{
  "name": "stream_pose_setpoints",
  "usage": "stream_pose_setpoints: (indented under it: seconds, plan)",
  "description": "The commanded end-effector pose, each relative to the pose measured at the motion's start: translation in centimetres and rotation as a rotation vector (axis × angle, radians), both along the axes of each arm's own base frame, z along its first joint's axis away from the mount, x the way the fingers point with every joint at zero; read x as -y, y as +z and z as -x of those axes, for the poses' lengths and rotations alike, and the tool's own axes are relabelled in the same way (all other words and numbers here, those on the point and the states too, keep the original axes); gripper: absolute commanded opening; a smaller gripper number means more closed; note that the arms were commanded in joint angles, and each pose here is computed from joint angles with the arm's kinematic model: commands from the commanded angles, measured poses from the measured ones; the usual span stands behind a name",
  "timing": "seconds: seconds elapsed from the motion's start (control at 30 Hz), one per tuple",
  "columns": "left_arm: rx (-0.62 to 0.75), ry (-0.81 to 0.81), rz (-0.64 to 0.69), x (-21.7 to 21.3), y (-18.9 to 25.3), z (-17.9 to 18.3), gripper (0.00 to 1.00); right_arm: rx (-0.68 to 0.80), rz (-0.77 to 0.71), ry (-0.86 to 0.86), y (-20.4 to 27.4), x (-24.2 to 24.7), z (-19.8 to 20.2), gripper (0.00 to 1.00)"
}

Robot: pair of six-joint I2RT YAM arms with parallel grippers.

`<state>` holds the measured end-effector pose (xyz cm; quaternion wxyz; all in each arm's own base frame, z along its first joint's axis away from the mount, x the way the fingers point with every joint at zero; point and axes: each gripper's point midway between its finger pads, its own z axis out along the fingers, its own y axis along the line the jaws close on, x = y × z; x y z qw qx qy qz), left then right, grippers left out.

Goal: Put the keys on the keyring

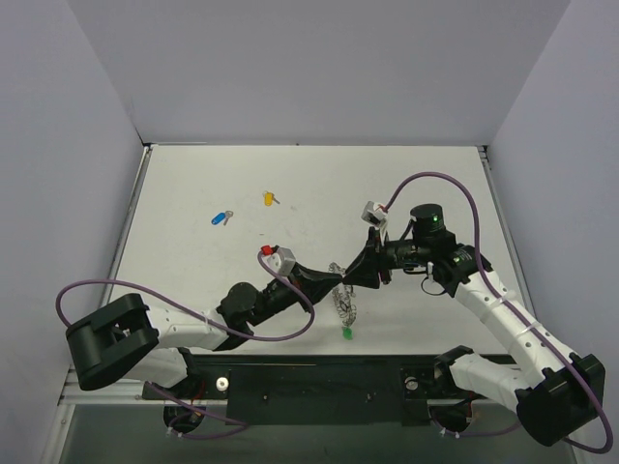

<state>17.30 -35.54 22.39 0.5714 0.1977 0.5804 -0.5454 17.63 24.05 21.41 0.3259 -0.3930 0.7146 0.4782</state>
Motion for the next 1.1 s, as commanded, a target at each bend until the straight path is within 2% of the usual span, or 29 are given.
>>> stream_pose_setpoints:
  seconds: [0.0, 0.47, 0.67, 0.73, 0.77, 1.07]
  plan:
    - [0.198, 0.008, 0.37, -3.1, 10.6, 1.6, 0.0, 0.021, -0.048, 0.075, 0.4, -0.4, 0.8, 0.28]
    - [0.199, 0.014, 0.38, -3.4, 10.8, 1.7, 0.0, 0.021, -0.058, 0.102, 0.3, -0.5, 1.3, 0.2]
    - [0.202, 0.014, 0.384, -3.5, 11.0, 1.7, 0.0, 0.028, -0.051, 0.097, 0.0, -0.4, 1.2, 0.11]
    - [0.201, 0.012, 0.386, -3.4, 11.0, 1.7, 0.0, 0.037, -0.048, 0.091, 0.1, -0.3, 1.1, 0.06]
    - [0.2, 0.011, 0.386, -3.4, 11.0, 1.8, 0.0, 0.035, -0.045, 0.088, 0.0, -0.3, 1.1, 0.0]
    - [0.163, 0.042, 0.381, -3.6, 10.2, 1.1, 0.0, 0.049, -0.052, 0.062, 1.2, -0.2, 0.5, 0.0]
